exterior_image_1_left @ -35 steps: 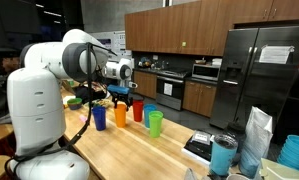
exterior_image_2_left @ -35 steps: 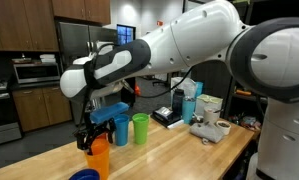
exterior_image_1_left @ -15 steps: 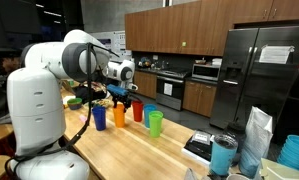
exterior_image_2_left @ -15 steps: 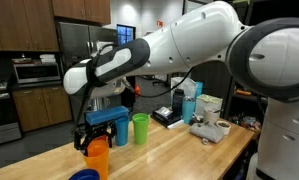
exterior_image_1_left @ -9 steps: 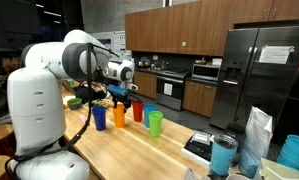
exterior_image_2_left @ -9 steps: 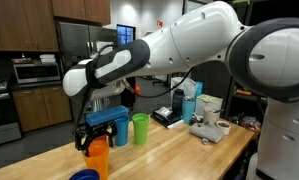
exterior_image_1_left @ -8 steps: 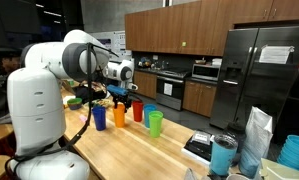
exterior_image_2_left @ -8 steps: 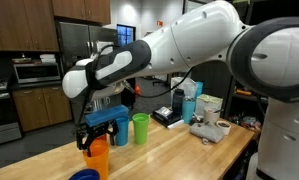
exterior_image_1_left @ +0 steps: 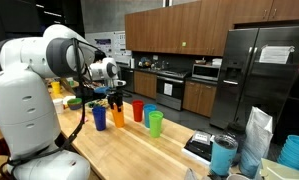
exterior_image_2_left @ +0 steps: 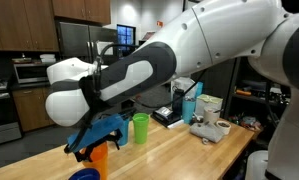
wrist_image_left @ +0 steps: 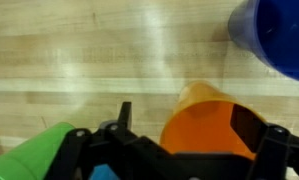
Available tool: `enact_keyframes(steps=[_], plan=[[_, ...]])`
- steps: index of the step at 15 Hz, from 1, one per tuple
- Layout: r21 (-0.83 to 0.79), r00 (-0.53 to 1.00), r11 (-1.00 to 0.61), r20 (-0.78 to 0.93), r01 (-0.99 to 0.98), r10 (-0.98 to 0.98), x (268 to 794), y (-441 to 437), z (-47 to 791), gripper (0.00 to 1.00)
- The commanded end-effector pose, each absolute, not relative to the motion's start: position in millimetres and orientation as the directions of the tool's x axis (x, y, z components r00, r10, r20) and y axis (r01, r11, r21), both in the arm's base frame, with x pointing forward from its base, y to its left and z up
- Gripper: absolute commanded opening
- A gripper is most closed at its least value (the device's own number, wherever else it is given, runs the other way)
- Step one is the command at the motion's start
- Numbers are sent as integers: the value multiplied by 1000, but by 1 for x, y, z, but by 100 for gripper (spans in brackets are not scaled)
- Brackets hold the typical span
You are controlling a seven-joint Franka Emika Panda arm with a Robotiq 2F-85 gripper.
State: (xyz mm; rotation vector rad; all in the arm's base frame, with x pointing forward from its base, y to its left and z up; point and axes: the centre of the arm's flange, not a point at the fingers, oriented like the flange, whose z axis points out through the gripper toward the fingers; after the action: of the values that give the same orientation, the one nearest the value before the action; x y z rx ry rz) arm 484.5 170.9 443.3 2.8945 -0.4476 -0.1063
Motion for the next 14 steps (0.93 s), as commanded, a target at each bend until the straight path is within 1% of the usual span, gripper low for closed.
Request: enact_keyframes(steps=[1,14], plan=[[228,949,-927,-34,-297,-312,479,175,441,100],[236,944,-920,-32,-312,-328,478,172,439,100]])
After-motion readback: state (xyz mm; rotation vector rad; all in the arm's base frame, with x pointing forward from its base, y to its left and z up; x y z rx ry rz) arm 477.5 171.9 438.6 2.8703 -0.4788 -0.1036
